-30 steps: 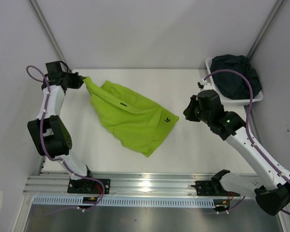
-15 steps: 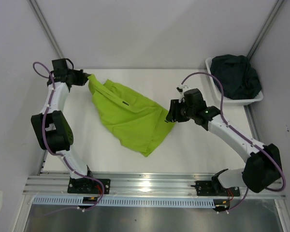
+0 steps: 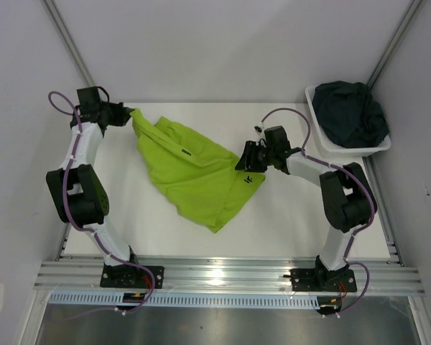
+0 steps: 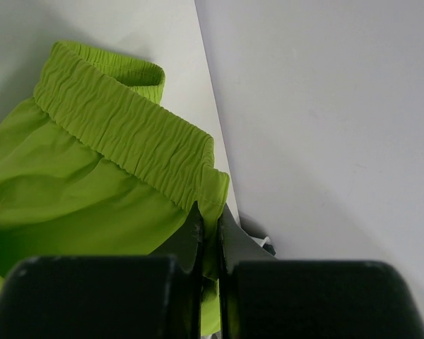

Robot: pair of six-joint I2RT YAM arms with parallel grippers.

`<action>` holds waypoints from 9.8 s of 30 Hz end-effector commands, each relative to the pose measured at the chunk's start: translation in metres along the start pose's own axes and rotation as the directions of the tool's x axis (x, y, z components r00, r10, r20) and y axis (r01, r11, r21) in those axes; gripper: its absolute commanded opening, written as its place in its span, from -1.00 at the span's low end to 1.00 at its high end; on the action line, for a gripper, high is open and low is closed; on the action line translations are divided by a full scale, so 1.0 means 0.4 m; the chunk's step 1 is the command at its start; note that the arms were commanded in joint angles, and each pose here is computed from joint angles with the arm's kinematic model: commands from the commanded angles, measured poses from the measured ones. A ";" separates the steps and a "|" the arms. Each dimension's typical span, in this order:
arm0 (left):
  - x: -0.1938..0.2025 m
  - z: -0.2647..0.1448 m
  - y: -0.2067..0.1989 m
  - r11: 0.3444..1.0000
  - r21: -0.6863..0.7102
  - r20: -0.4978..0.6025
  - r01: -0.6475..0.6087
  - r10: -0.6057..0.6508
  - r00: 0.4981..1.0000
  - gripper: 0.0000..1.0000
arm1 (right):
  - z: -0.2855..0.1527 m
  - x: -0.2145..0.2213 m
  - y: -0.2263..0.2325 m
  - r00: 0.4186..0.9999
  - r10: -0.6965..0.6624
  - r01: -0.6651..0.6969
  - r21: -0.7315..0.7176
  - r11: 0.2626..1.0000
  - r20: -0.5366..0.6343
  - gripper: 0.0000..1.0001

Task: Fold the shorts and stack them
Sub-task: Fold the shorts

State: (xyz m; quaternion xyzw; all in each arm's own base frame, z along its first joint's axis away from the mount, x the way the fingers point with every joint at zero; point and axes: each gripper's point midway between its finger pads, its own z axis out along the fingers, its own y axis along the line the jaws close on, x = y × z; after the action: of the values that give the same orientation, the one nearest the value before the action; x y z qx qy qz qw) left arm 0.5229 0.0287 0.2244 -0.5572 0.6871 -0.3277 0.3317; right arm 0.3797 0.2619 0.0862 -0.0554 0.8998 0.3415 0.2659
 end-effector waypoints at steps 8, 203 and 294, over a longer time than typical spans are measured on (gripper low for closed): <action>-0.011 -0.018 -0.028 0.998 0.049 0.036 -0.029 0.027 0.999 -1.00 | 0.110 -0.116 0.010 0.986 0.141 -0.126 -0.151 0.980 0.092 0.01; 0.110 -0.065 0.142 0.874 0.086 -0.058 -0.479 0.485 0.873 0.98 | -0.190 -0.124 -0.021 0.954 0.082 -0.117 0.106 0.987 0.290 0.44; 0.110 -0.097 0.294 0.845 0.211 0.052 -0.492 0.493 0.869 0.98 | 0.204 0.283 0.227 0.603 -0.695 0.793 0.204 0.574 -0.391 0.32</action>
State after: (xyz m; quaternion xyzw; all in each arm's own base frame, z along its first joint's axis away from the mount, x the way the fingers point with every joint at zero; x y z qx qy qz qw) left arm 0.4208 0.0032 0.1328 -0.3285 0.7760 -0.3108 0.4396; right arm 0.2932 0.3910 0.0302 -0.4183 0.8673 0.0307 0.2681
